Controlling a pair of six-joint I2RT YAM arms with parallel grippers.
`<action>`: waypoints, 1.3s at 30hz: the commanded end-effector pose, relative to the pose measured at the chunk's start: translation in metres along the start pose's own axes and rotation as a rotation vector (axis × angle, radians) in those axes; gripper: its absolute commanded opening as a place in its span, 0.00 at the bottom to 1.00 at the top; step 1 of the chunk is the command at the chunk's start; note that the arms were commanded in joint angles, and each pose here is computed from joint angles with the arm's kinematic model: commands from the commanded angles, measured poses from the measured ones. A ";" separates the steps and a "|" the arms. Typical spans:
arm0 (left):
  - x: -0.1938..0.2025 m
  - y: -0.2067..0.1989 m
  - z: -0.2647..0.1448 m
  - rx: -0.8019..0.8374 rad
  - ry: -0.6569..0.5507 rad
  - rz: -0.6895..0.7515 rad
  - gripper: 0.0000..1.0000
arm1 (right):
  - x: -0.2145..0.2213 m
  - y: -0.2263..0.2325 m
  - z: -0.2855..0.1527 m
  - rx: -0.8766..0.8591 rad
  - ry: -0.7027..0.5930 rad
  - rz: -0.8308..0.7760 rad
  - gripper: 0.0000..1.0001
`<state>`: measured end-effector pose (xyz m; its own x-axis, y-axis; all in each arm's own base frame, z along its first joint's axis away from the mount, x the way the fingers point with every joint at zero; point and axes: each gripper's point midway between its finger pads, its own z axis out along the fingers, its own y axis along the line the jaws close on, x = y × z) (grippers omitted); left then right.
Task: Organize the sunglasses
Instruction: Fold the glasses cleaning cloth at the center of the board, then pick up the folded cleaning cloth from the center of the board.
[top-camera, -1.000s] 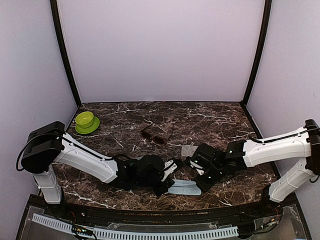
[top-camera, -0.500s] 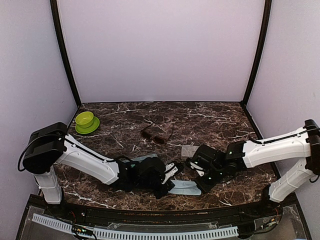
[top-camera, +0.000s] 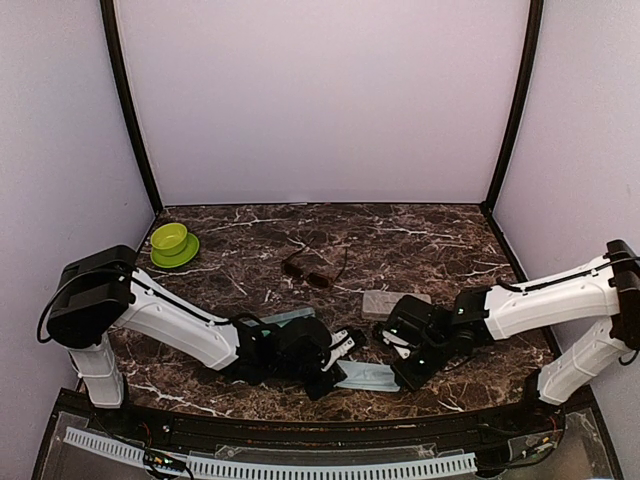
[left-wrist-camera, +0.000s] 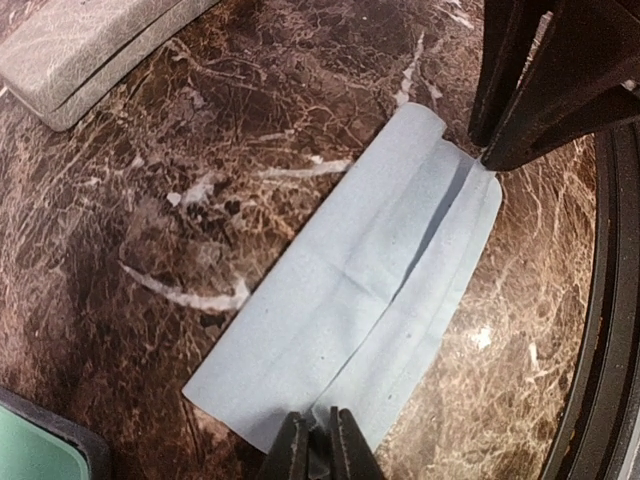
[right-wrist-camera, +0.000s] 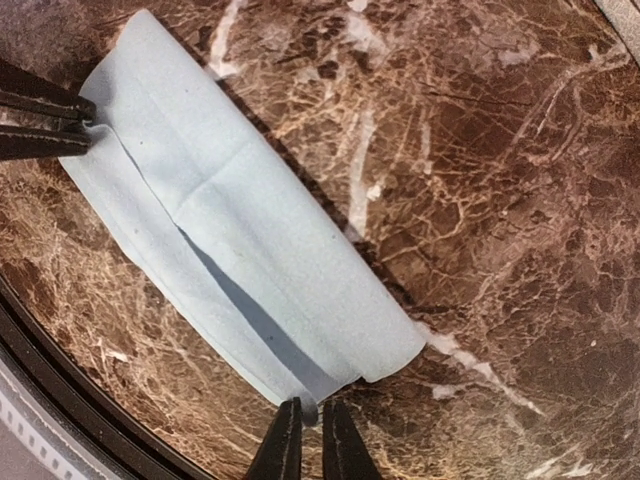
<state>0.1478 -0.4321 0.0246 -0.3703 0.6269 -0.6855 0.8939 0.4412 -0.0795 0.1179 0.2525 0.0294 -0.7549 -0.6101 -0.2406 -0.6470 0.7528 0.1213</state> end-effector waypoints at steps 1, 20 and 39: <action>0.003 -0.003 -0.001 0.004 0.023 -0.004 0.13 | 0.003 0.009 0.002 -0.034 0.003 -0.005 0.11; -0.016 -0.013 -0.031 0.021 -0.039 -0.010 0.31 | -0.010 0.013 -0.021 -0.052 -0.122 0.063 0.18; -0.036 0.010 -0.029 0.150 -0.009 -0.141 0.56 | -0.035 -0.033 -0.019 -0.068 -0.217 0.235 0.31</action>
<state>0.1587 -0.4286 0.0712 -0.4535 0.5481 -0.7028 0.8712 0.4391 -0.2197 0.1606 0.2368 0.0555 -0.8520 -0.3548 -0.3850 -0.4601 0.8584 0.2270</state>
